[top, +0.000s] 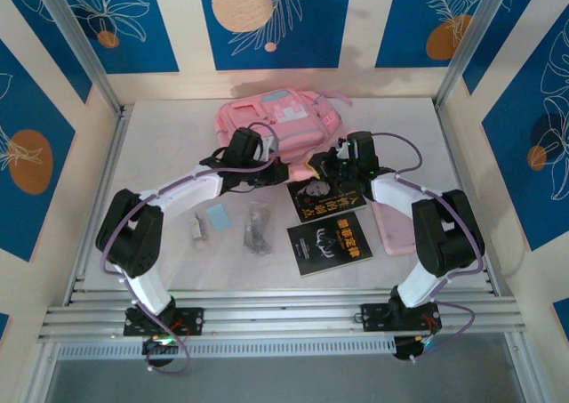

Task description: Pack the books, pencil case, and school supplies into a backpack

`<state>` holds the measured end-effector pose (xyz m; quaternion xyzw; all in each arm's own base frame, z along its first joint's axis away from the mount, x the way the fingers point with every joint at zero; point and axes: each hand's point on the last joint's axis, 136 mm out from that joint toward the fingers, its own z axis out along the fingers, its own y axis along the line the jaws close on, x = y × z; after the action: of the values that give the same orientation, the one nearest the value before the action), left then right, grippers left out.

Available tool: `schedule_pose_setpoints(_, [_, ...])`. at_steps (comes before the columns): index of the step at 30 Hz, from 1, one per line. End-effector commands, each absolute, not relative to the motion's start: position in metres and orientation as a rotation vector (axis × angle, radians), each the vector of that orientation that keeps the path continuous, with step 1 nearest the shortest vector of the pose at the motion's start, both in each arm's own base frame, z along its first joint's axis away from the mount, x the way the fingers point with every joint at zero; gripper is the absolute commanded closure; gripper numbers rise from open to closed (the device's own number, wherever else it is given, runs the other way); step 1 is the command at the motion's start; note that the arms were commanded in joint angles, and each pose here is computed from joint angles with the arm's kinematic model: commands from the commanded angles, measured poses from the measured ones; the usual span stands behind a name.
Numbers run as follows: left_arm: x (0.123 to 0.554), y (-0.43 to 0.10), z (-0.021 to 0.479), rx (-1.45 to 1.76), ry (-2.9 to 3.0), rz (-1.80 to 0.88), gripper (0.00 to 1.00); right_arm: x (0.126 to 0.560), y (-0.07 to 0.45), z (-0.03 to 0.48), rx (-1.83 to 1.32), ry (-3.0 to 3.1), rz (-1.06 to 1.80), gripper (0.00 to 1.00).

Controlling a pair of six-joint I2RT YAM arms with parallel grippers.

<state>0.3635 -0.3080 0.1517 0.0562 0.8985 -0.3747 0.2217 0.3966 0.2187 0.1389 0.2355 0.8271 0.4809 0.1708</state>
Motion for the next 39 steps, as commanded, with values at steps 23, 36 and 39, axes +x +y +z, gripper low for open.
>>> schedule_pose_setpoints(23, [0.495,-0.028,0.114,-0.385,2.399,-0.119,1.00,0.396,0.222,0.177,0.371,2.365,1.362,1.00])
schedule_pose_setpoints(36, [0.402,-0.077,0.131,-0.386,2.419,-0.486,0.24,0.444,0.301,0.159,0.240,2.392,1.395,1.00])
schedule_pose_setpoints(39, [0.373,-0.081,0.139,-0.372,2.407,-0.480,0.24,0.456,0.316,0.153,0.227,2.424,1.434,1.00])
